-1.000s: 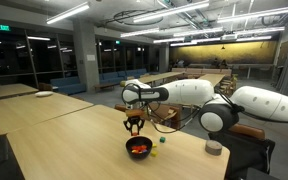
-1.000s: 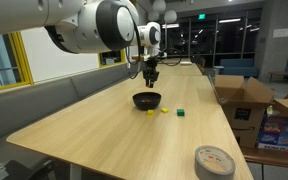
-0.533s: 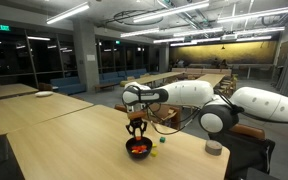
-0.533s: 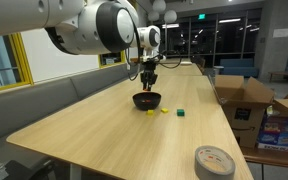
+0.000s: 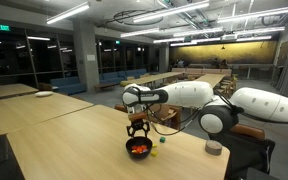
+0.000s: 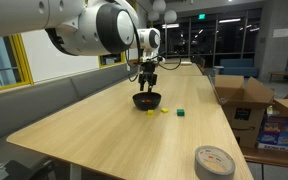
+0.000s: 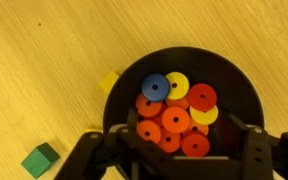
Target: Place the three rings inside the black bowl.
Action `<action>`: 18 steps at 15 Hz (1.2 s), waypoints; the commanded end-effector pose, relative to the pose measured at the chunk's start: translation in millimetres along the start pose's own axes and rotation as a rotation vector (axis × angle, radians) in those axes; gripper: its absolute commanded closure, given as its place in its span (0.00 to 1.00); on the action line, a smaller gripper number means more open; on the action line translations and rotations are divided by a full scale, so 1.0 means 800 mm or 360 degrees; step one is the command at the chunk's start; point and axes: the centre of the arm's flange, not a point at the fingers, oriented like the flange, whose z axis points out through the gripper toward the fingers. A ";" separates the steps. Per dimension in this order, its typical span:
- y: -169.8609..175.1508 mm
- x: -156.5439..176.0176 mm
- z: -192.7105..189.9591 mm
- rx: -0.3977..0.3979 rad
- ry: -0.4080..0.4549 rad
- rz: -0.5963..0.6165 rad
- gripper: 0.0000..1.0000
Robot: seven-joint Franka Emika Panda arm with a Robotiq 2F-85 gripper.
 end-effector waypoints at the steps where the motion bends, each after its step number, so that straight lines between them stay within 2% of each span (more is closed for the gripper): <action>1: 0.035 -0.057 0.006 0.0030 0.0011 -0.0025 0.00; 7: 0.066 -0.070 -0.067 0.0057 0.0172 -0.0099 0.00; 11: 0.093 -0.074 -0.128 0.0111 0.0220 -0.0291 0.00; 15: 0.127 -0.083 -0.172 0.0143 0.0244 -0.0397 0.00; 16: 0.074 -0.014 -0.183 0.0111 0.0251 -0.0332 0.00; 18: 0.088 -0.017 -0.200 0.0118 0.0256 -0.0357 0.00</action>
